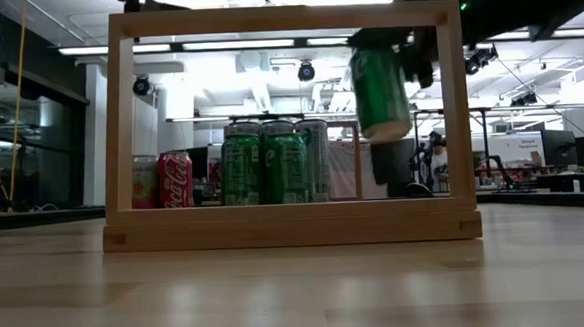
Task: Place canned beverage on shelf
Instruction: Put the green can on the shelf aligned with the other green cans
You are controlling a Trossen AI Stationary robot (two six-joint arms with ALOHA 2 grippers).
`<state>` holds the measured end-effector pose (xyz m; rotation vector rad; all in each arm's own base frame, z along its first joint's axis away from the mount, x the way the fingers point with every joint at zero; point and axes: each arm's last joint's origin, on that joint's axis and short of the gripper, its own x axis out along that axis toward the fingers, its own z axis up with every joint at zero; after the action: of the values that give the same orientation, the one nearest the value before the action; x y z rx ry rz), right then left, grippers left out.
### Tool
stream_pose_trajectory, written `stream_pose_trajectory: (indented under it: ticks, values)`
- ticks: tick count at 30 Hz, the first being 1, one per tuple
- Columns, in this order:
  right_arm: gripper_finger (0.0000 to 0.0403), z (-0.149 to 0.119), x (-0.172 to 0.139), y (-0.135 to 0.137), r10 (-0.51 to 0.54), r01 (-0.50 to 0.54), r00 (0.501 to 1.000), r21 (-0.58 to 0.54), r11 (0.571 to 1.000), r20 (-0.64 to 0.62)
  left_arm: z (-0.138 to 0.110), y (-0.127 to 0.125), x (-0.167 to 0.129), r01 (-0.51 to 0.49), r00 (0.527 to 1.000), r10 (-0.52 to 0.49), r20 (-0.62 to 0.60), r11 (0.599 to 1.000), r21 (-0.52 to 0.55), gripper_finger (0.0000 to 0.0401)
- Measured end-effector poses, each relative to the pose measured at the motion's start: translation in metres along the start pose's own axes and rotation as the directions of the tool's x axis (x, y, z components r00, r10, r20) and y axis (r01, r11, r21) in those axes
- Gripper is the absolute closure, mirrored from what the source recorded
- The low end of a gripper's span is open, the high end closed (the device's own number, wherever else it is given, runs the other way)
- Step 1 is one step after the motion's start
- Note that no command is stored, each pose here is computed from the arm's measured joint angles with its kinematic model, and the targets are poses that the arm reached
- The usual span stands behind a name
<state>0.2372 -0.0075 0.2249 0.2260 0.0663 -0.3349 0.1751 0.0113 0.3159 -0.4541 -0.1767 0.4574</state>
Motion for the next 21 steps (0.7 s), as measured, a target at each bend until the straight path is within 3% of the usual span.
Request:
stream_pose_trajectory:
  ticks: [3,7,13,21]
  values:
    - [0.0125,-0.004,0.013,-0.009,-0.045,0.043,0.999,-0.100,0.994,-0.011,0.002,-0.001,0.000,-0.004,1.000,0.003,0.027,1.000,0.008,0.0044]
    - [0.0125,-0.012,0.032,-0.022,-0.082,0.074,0.995,-0.152,0.986,-0.050,0.004,-0.001,0.000,0.002,0.999,-0.003,0.045,1.000,0.012,0.0044]
    - [0.0125,-0.026,0.054,-0.036,-0.099,0.101,0.995,-0.140,0.985,0.016,0.005,-0.003,0.000,0.032,0.998,-0.035,0.046,0.998,0.058,0.0044]
    - [0.0125,-0.047,0.072,-0.052,-0.132,0.139,0.988,-0.076,0.987,0.085,0.005,-0.003,0.000,0.040,0.998,-0.041,0.045,0.999,0.031,0.0044]
